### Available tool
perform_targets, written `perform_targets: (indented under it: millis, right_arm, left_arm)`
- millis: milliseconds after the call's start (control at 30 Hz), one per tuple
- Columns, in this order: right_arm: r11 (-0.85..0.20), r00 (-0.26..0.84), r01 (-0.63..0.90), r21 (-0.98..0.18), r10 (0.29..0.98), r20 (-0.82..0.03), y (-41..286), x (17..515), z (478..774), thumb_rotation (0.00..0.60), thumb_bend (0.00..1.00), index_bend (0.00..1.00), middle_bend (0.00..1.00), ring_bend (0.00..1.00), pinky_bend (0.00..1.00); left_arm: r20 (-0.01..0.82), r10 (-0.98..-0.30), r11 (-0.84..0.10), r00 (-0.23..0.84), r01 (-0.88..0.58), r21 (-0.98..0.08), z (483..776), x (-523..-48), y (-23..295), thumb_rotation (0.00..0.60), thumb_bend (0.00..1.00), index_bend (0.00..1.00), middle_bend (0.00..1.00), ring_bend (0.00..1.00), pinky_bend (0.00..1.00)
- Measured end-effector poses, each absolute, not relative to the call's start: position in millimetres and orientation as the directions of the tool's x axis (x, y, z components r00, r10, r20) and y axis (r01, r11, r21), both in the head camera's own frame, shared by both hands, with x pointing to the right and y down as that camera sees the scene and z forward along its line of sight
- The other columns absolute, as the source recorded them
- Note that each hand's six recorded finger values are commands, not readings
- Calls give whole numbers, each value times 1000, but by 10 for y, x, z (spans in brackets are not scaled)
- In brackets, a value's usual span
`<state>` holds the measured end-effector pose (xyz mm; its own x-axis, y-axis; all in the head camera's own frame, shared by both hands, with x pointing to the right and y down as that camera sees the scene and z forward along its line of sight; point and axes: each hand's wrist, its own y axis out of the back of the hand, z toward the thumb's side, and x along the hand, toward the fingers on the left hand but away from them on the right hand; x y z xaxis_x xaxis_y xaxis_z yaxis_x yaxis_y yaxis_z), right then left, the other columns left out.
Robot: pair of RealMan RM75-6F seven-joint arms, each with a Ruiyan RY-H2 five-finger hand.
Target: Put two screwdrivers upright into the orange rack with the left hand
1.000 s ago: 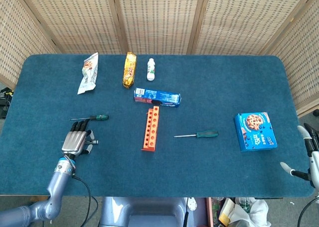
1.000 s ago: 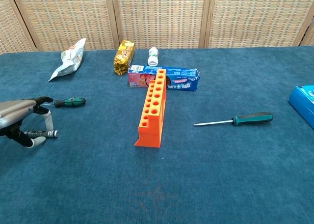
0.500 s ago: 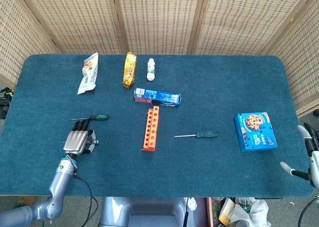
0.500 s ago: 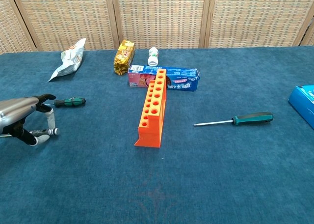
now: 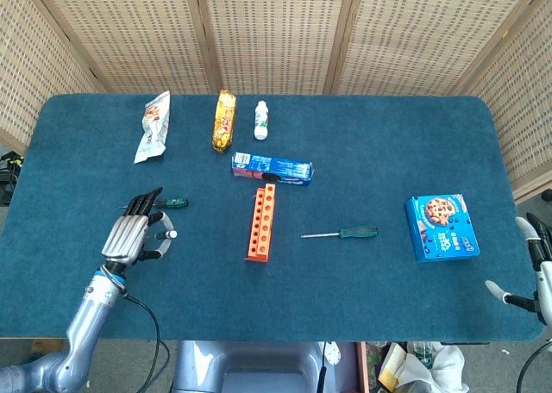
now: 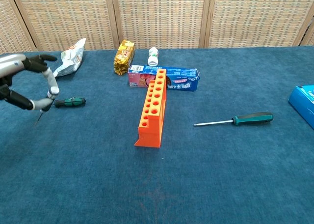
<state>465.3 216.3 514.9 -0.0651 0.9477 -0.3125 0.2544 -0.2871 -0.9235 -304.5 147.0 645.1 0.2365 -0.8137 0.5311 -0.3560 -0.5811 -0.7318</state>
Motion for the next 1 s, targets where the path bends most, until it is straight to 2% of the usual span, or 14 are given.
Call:
perform_targets:
  millis: [267, 600, 767, 867, 1000]
  right_arm:
    - [-283, -70, 256, -924, 948, -309, 2162, 4662, 5138, 600, 0, 0, 0, 0, 0]
    - [-286, -73, 254, -924, 947, -313, 2157, 4671, 5150, 600, 0, 0, 0, 0, 0]
    - [-291, -75, 249, -924, 945, -318, 2153, 4669, 5169, 600, 0, 0, 0, 0, 0]
    - [-289, -79, 248, -925, 945, -317, 2148, 4680, 5172, 600, 0, 0, 0, 0, 0]
    - [-286, -86, 251, -925, 945, -316, 2141, 4700, 5171, 600, 0, 0, 0, 0, 0]
  left_arm:
    - [465, -810, -586, 357, -515, -626, 5929, -2854, 1361, 600, 394, 565, 0, 0, 0]
    - [347, -826, -561, 444, -701, -440, 5524, -2489, 1164, 600, 409, 565, 0, 0, 0]
    - [318, -813, -574, 488, -766, -290, 5482, -2204, 1094, 600, 417, 565, 0, 0, 0]
    - [334, -786, -594, 520, -786, -172, 5523, -2020, 1102, 600, 425, 565, 0, 0, 0]
    - [369, -742, -629, 560, -771, -96, 5606, -1834, 1155, 600, 434, 565, 0, 0, 0]
